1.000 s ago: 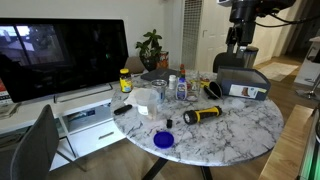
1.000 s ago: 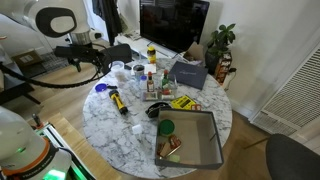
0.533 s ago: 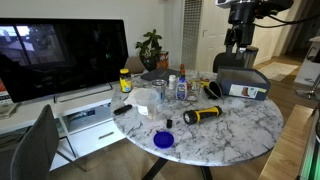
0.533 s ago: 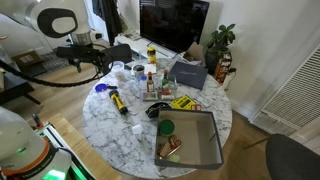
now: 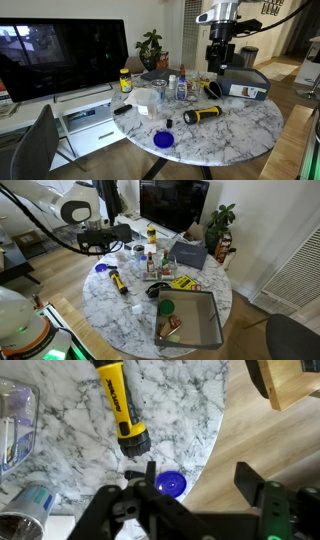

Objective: Turn on the torch light

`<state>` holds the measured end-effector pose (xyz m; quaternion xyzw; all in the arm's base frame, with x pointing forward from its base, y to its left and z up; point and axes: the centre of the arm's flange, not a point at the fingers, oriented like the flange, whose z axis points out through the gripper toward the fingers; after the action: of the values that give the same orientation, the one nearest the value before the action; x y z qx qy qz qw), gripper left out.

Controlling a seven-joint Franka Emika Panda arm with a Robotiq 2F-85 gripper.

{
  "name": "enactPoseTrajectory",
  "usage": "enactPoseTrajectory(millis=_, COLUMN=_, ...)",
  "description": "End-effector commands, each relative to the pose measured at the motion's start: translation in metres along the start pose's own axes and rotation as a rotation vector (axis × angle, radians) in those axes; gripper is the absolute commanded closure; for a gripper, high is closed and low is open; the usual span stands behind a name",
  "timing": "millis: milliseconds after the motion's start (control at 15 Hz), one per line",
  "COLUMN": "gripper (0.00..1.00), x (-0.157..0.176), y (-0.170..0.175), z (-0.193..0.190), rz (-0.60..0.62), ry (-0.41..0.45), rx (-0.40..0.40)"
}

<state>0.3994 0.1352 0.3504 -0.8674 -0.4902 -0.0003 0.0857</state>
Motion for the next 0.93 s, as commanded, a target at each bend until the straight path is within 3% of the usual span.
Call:
enactPoseTrajectory(millis=0, gripper=0.50, x=0.019, y=0.030, z=0.030, rz=-0.068, ry=0.039, rx=0.026)
enactPoseTrajectory(millis=400, gripper=0.96, x=0.030, y=0.066, z=0.073, rz=-0.154, ry=0.043, rx=0.045)
enactPoseTrajectory(millis=867, gripper=1.00, x=0.023, y=0.097, z=0.117, rz=-0.231, ry=0.000, rx=0.100)
